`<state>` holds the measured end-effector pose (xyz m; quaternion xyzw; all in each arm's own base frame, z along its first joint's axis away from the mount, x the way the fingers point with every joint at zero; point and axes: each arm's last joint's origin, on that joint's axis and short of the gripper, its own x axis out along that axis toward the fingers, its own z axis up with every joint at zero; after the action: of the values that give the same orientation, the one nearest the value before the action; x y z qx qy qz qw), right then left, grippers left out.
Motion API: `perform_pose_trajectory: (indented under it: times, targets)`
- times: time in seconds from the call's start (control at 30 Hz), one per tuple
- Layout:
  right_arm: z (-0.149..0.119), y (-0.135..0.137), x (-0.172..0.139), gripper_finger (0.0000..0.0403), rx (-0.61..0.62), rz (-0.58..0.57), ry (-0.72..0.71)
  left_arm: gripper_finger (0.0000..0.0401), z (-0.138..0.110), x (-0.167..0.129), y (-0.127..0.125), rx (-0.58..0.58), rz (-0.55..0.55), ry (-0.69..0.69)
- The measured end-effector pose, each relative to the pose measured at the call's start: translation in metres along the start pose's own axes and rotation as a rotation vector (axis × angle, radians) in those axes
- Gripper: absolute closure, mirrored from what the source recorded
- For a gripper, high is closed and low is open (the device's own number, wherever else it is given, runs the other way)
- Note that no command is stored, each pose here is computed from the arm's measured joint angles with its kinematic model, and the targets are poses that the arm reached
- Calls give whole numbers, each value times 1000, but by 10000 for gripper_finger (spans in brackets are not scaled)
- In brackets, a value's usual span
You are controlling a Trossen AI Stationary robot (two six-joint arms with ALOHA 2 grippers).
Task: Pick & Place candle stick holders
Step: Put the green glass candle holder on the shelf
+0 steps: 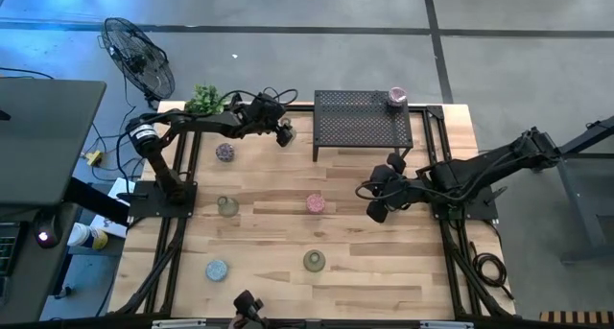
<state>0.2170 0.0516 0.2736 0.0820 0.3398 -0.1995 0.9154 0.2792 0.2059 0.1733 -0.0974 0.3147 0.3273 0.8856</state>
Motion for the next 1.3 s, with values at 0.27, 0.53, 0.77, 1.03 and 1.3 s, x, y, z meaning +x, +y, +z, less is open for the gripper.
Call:
perform_pose_trajectory:
  times: [0.27,0.53,0.77,1.03,1.3]
  targets:
    - [0,-1,0,401,-7,-18,-12,228,1,0,0,20,-4,-15]
    - [-1,1,-2,401,-30,24,5,259,15,-25,0,83,-50,-55]
    - [-8,13,-16,401,-63,88,-12,259,35,-101,-12,145,-273,-131]
    - [-29,32,-23,401,-58,86,-68,260,27,-163,-100,303,-584,-234]
    - [-55,38,-13,401,-22,133,-88,260,10,-156,-187,300,-766,-348]
